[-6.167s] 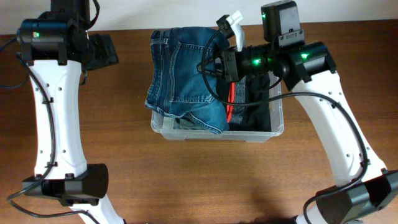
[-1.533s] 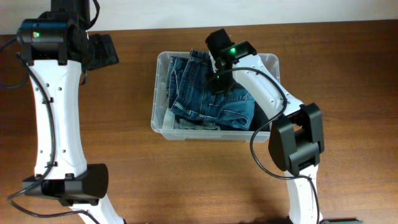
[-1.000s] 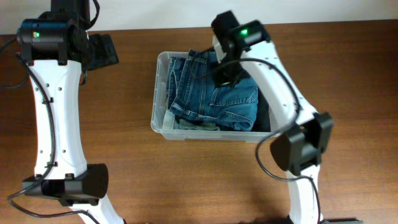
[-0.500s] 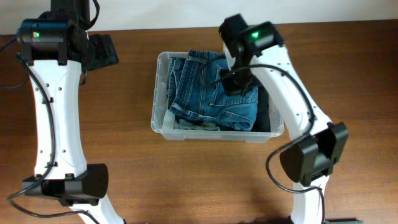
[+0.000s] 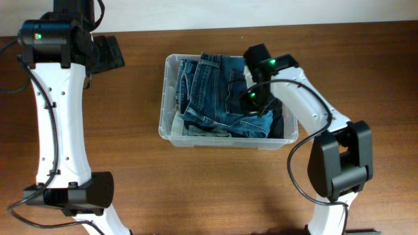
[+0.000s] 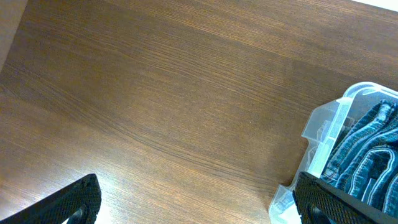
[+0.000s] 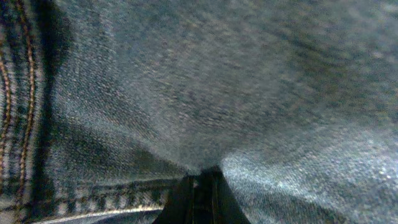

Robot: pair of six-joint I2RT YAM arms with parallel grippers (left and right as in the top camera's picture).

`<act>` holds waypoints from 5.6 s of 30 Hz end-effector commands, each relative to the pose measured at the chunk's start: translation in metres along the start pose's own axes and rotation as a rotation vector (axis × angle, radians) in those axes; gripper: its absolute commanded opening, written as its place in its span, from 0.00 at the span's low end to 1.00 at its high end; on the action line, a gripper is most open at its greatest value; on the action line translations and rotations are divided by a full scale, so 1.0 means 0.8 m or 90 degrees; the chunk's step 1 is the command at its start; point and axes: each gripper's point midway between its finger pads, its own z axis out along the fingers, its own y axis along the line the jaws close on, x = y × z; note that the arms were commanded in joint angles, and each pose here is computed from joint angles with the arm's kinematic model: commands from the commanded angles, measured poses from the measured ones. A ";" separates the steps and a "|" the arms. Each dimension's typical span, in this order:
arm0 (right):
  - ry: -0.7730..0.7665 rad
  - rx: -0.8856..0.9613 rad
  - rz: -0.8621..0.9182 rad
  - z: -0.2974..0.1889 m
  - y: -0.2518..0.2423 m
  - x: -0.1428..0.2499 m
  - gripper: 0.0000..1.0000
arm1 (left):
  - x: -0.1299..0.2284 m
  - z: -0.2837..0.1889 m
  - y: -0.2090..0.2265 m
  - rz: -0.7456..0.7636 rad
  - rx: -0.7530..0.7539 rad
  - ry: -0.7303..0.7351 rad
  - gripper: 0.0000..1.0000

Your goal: Pack container

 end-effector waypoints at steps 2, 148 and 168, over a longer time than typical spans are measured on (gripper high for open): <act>0.066 0.039 0.049 0.010 -0.041 0.009 0.05 | -0.001 -0.002 0.002 0.000 -0.006 -0.004 0.99; -0.890 -0.375 -0.302 -0.285 0.080 0.268 0.99 | -0.001 -0.002 0.002 0.000 -0.006 -0.004 0.99; -0.850 -0.374 -0.284 -0.169 0.079 0.229 0.99 | -0.001 -0.002 0.002 0.000 -0.006 -0.004 0.99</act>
